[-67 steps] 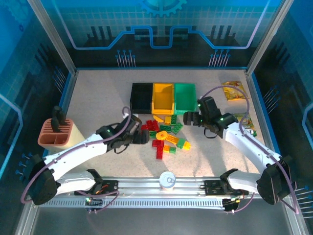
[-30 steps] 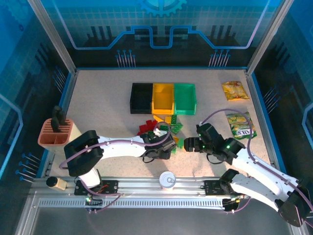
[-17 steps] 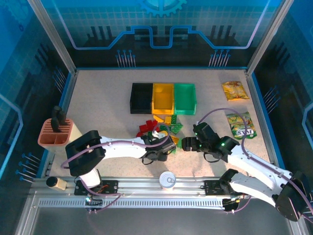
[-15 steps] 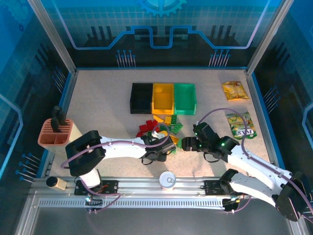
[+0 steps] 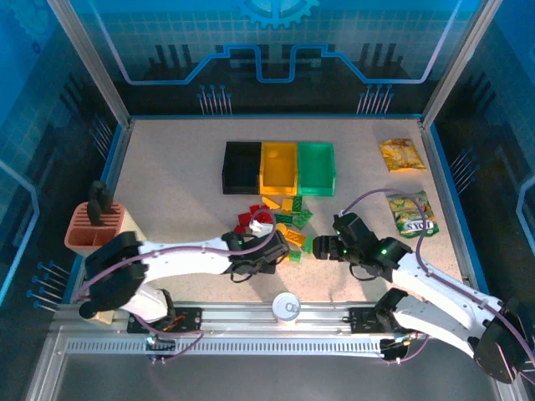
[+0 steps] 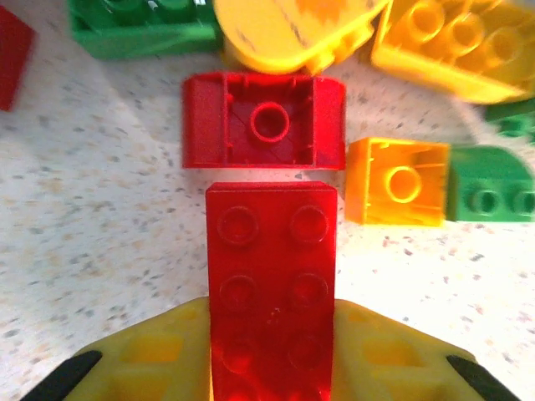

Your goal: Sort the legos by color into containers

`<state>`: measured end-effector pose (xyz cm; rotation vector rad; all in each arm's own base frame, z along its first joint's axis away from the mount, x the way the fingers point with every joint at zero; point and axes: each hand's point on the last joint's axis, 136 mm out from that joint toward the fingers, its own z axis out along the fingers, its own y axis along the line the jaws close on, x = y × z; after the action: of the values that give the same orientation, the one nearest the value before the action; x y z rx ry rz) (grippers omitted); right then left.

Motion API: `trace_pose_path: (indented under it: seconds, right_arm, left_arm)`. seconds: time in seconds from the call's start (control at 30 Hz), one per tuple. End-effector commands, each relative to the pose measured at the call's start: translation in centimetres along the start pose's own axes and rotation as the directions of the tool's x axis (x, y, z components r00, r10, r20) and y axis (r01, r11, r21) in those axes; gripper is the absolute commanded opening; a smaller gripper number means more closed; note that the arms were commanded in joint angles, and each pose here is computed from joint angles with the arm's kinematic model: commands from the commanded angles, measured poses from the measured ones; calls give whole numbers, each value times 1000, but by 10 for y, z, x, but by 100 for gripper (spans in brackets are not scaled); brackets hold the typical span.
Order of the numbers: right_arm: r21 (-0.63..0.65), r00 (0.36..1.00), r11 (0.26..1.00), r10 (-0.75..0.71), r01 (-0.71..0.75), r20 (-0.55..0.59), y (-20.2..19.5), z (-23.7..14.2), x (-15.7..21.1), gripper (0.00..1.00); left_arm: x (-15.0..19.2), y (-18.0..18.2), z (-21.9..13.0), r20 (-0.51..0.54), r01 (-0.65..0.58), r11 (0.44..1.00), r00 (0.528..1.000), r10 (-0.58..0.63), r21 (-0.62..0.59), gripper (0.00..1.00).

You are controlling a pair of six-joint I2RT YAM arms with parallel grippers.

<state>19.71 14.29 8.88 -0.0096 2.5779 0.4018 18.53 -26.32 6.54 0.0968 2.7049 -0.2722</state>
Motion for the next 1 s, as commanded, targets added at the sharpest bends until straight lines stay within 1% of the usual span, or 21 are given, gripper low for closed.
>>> trace_pose_path:
  seconds: [0.0, 0.07, 0.17, 0.3, 0.43, 0.53, 0.6, 0.73, 0.83, 0.97]
  right_arm:
    - [6, 1000, 1000, 11, -11, 10, -1, 1, 1, 84]
    - [9, 1000, 1000, 9, -9, 2, -1, 3, 2, 84]
    - [5, 1000, 1000, 13, -13, -17, 1, 6, 5, 84]
    - [-2, 999, 1000, 17, -17, -28, 2, 8, 8, 83]
    - [-8, 1000, 1000, 20, -20, -23, 2, 7, 9, 83]
    - [-16, 999, 1000, 25, -25, -25, 1, 6, 12, 83]
    - [-20, 999, 999, 27, -28, -29, 1, 7, 15, 83]
    - [-31, 999, 999, 38, -39, -32, 0, 7, 18, 83]
    - [-46, 999, 998, 38, -39, -27, 3, 5, 18, 83]
    - [-43, 999, 999, 28, -29, -21, 3, 3, 16, 83]
  left_arm:
    - [-23, 13, -32, 109, -6, 1000, 994, 6, 1, 27]
    - [-41, 20, -47, 147, 15, 1000, 989, -19, 25, 27]
    - [-67, 34, -59, 184, 54, 997, 981, -64, 58, 27]
    - [-104, 48, -68, 219, 84, 994, 971, -98, 71, 27]
    - [-150, 64, -65, 245, 110, 993, 962, -118, 50, 27]
    - [-188, 75, -56, 249, 144, 988, 957, -152, 53, 27]
    - [-213, 84, -48, 251, 158, 987, 955, -159, 26, 27]
    - [-254, 101, -19, 217, 183, 983, 961, -174, -22, 27]
    - [-274, 109, 2, 184, 197, 980, 965, -187, -36, 27]
    - [-287, 118, 28, 145, 194, 978, 973, -181, -80, 28]
